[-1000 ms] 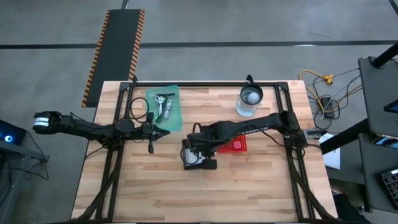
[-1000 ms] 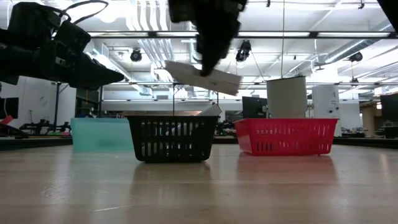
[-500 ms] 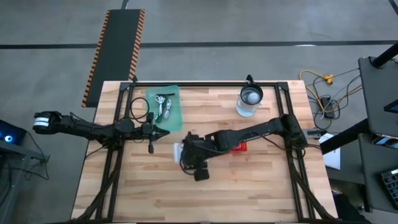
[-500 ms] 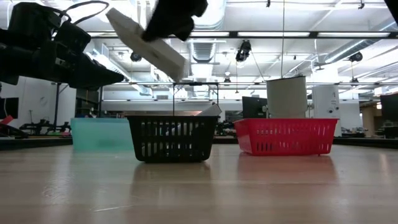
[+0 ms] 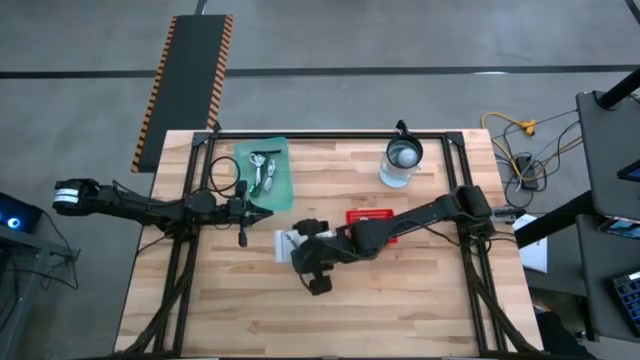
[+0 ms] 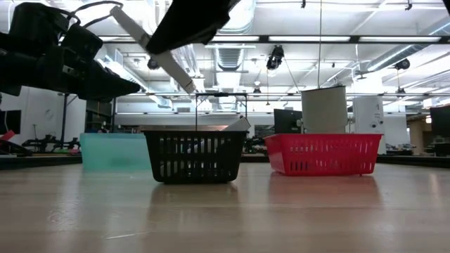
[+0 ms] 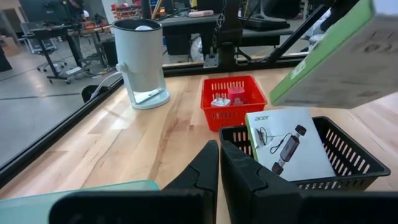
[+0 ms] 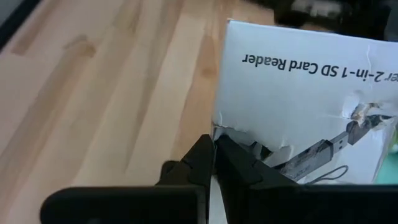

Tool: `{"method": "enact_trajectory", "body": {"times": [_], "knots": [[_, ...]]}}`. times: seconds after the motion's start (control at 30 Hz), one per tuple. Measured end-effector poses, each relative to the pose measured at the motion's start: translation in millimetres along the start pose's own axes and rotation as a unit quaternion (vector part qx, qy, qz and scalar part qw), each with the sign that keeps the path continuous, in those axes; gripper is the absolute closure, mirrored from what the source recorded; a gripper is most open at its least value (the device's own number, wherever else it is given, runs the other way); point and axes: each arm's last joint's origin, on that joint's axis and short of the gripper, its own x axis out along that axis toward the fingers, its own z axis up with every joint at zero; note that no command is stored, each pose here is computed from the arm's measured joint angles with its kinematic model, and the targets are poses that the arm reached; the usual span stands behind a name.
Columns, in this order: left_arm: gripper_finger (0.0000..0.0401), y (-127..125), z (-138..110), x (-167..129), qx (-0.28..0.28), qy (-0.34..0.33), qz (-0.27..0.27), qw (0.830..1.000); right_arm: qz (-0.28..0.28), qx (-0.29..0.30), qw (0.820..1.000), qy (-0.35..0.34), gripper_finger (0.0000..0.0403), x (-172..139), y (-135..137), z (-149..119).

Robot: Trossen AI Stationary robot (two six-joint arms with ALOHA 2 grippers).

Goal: Pick and place items into bin
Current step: Put the white card reader box into the black bin

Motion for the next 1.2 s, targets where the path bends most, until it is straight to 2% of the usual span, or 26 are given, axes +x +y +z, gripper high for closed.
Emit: {"method": "enact_trajectory", "body": {"times": [0.13, 0.2, 0.3, 0.37, 0.47, 0.53, 0.57, 0.7, 1.0, 1.1, 1.2], "knots": [[0.0401, 0, 0, 0, 0.012, -0.001, -0.006, 1.0, 0.012, -0.006, 1.0, -0.022, 0.0394, -9, 0, -10], [0.0401, -1, 2, 0, 0.044, -0.014, -0.025, 0.999, 0.042, -0.012, 0.998, -0.053, 0.0394, -17, 0, -15], [0.0401, -4, 12, -1, 0.085, -0.074, -0.078, 0.991, 0.078, -0.033, 0.99, -0.113, 0.0394, -33, 0, -21], [0.0401, -7, 17, -2, 0.117, -0.114, -0.138, 0.977, 0.104, -0.06, 0.982, -0.148, 0.0394, -44, 2, -28], [0.0401, -14, 21, -4, 0.165, -0.166, -0.242, 0.942, 0.142, -0.083, 0.964, -0.209, 0.0394, -57, 2, -38], [0.0401, -15, 25, -4, 0.185, -0.193, -0.278, 0.923, 0.156, -0.089, 0.952, -0.248, 0.0394, -63, 1, -43], [0.04, -15, 29, -3, 0.188, -0.202, -0.28, 0.92, 0.156, -0.09, 0.948, -0.261, 0.0394, -65, 0, -47], [0.0369, -15, 39, 11, 0.186, -0.195, -0.283, 0.921, 0.159, -0.09, 0.948, -0.262, 0.0394, -63, 1, -61], [0.0215, -17, 61, 68, 0.175, -0.163, -0.292, 0.926, 0.192, -0.113, 0.938, -0.265, 0.0394, -60, 4, -71], [0.0186, -18, 65, 87, 0.166, -0.155, -0.296, 0.928, 0.192, -0.115, 0.938, -0.264, 0.0394, -59, 5, -73], [0.0176, -19, 67, 102, 0.163, -0.149, -0.302, 0.927, 0.192, -0.117, 0.939, -0.259, 0.0394, -58, 5, -75]]}}
